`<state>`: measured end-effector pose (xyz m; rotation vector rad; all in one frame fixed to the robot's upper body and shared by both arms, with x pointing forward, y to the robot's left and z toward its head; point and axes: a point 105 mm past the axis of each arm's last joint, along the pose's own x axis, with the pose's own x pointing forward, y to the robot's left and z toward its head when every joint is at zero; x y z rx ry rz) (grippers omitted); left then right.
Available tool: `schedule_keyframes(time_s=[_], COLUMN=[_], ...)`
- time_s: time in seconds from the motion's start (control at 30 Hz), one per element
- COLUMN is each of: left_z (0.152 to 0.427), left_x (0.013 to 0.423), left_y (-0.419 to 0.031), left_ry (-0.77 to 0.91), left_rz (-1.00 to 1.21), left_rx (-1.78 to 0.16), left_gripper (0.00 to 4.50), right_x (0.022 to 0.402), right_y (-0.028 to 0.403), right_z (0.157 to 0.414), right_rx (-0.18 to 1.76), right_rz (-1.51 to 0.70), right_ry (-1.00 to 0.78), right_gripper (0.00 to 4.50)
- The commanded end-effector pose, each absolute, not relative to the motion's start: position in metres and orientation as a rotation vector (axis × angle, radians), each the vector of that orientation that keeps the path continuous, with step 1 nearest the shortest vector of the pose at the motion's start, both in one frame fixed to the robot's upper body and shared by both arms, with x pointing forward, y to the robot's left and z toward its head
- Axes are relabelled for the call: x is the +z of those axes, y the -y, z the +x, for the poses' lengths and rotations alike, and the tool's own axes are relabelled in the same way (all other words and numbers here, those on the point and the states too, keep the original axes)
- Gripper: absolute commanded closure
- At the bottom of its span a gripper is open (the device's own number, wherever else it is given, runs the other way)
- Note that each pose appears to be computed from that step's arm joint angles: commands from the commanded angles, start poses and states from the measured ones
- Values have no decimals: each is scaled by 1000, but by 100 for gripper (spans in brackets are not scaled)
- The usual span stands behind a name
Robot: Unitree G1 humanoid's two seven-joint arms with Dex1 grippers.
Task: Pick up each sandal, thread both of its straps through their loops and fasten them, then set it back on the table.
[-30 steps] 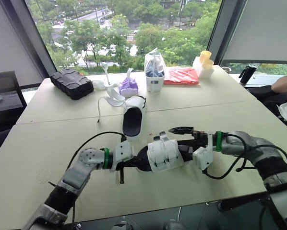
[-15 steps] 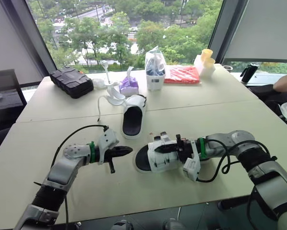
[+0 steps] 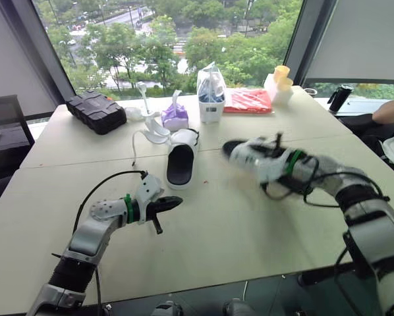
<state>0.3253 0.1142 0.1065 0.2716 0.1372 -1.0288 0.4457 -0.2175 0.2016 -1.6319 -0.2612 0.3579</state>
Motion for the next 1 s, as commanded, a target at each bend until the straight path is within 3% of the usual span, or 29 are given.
schedule_keyframes(time_s=[0.03,0.5,0.8,1.0], left_z=[329,341,341,343], left_x=[123,135,142,147], left_y=[-114,-117,-120,-115], left_ry=[-69,-26,-24,23], left_rz=[295,329,349,433], left_rx=[-1012,-914,-882,-915], left_gripper=[450,450,450,450], right_x=[220,184,168,146], right_y=[236,230,214,219], right_z=[470,481,481,470], right_rx=[99,-25,82,243], right_rz=[-1450,-1426,-1379,-1296], right_ry=[77,-207,-229,-306], right_gripper=[446,446,3,3])
